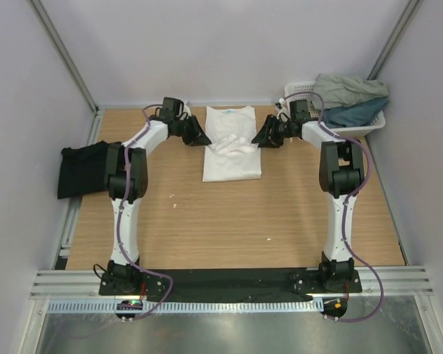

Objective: Fold and stack the t-shirts
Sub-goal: Fold the tshirt

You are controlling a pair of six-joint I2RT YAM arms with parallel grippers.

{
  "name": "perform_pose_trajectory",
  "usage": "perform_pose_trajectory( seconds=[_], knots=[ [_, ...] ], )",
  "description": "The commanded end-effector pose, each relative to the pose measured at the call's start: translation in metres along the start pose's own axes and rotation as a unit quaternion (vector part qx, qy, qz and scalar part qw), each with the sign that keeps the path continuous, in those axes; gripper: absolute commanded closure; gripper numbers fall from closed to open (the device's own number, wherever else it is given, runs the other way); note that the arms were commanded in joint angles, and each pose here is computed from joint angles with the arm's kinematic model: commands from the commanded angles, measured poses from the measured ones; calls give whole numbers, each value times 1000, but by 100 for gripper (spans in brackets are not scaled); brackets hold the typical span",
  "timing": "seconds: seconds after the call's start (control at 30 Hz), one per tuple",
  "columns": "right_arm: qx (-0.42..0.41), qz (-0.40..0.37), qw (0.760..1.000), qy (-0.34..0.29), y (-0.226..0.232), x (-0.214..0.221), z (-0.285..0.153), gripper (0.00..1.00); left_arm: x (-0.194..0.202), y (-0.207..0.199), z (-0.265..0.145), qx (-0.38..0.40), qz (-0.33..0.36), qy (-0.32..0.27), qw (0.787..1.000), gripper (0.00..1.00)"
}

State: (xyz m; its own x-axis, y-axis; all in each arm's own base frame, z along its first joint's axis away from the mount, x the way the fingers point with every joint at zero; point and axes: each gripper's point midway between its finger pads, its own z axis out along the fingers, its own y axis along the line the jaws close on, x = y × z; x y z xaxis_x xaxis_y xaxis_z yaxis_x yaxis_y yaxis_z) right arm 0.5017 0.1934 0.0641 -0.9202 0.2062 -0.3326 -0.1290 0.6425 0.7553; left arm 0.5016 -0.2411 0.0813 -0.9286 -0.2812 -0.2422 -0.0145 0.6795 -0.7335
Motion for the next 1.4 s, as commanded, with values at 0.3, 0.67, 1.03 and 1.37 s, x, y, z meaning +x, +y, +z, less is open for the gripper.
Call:
perform_pose_trajectory(
  seconds=[0.3,0.67,1.03,1.37],
  knots=[
    [2,-46,999,-15,60,29,-98,47,10,-52,-87,2,87,-30,996,29],
    [9,24,998,54,23,116,-89,46,124,42,-78,-49,-42,127,990,31],
    [-73,5,996,56,68,92,-68,50,101,4,-62,40,-81,127,988,38],
    [-82,-21,993,77,65,88,-37,50,68,-47,-19,149,-71,121,979,41]
  ],
)
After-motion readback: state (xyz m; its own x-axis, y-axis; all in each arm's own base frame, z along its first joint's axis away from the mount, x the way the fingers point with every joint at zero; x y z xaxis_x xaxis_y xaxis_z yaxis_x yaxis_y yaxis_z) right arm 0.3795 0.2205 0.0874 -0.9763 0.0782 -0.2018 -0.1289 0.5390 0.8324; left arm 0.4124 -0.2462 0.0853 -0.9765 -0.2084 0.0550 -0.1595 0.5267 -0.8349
